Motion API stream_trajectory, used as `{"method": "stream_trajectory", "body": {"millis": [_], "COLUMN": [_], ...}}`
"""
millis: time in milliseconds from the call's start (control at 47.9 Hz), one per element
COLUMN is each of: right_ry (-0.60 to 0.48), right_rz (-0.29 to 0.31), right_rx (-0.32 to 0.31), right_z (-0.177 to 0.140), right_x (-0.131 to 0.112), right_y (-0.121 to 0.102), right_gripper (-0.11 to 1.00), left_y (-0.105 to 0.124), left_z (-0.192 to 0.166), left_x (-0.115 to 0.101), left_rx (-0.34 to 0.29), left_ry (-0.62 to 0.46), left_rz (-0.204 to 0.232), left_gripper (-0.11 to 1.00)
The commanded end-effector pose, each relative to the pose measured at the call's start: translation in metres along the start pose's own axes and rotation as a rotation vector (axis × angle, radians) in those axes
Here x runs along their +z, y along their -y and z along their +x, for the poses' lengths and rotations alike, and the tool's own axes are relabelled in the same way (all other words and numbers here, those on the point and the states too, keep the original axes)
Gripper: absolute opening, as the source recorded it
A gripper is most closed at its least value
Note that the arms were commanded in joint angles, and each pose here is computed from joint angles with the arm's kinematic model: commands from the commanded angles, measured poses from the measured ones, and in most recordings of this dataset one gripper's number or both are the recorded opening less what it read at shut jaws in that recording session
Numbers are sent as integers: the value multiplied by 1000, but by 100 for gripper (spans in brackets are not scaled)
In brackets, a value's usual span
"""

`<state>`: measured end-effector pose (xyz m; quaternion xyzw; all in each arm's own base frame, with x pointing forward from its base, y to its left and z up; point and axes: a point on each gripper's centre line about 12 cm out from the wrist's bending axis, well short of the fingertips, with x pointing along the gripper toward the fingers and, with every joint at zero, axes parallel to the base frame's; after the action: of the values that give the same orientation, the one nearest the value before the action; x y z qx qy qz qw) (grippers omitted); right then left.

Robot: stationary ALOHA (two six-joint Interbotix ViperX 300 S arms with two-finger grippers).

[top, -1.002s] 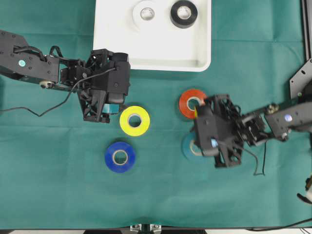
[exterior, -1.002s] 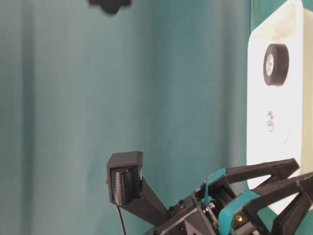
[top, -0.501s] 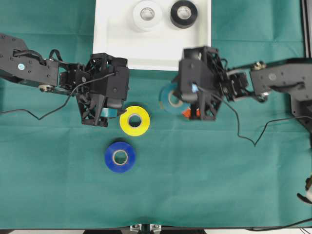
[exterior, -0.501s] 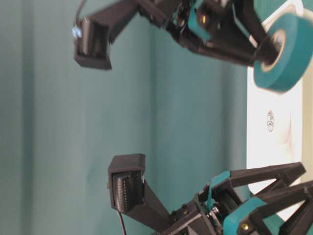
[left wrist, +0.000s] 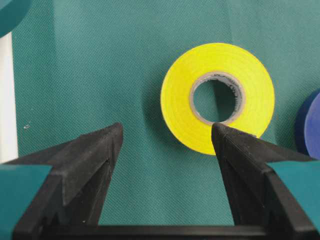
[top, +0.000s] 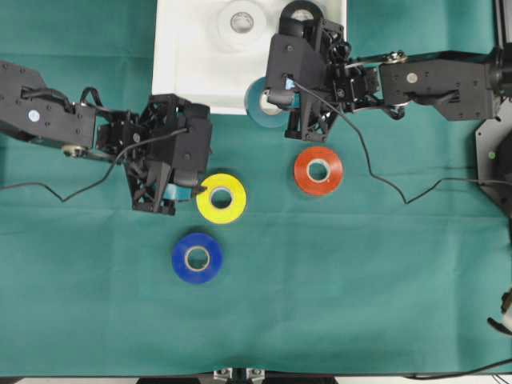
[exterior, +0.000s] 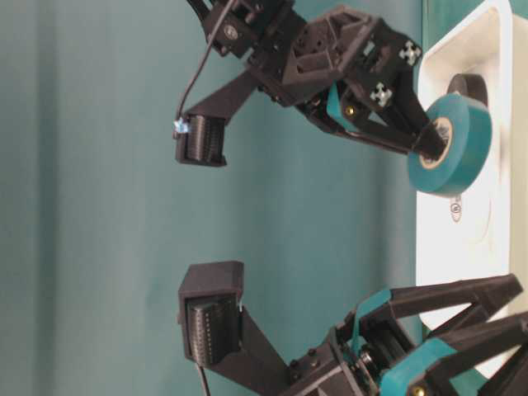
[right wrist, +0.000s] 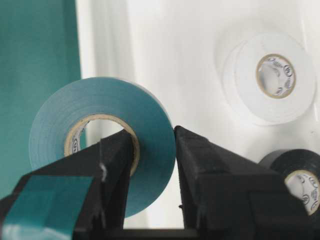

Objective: Put the tape alternately from left to right into the white case.
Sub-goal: 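Carry teal tape with right gripper into the tray and release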

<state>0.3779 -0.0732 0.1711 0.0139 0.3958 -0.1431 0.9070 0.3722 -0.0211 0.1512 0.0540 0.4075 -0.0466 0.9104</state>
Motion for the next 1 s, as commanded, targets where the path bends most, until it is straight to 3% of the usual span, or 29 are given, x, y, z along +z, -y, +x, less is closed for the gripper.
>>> {"method": "stream_trajectory", "body": {"millis": [0,564,981], "right_ry": [49,116,102], "right_rz": [16,108,113], "right_rx": [-7,-12,-16], "right_z": [-2,29,40], "right_x": [15,17,16], "right_y": [10,56,59], "right_gripper": [25,25,25], "left_y": [2,2,2], "left_z": [-4,-3,-3], "left_x": [7,7,9], "left_rx": [-2,-3,-2], "left_ry": [28,26,31], "left_rz": [3,4,4], "left_gripper": [95,95,95]}}
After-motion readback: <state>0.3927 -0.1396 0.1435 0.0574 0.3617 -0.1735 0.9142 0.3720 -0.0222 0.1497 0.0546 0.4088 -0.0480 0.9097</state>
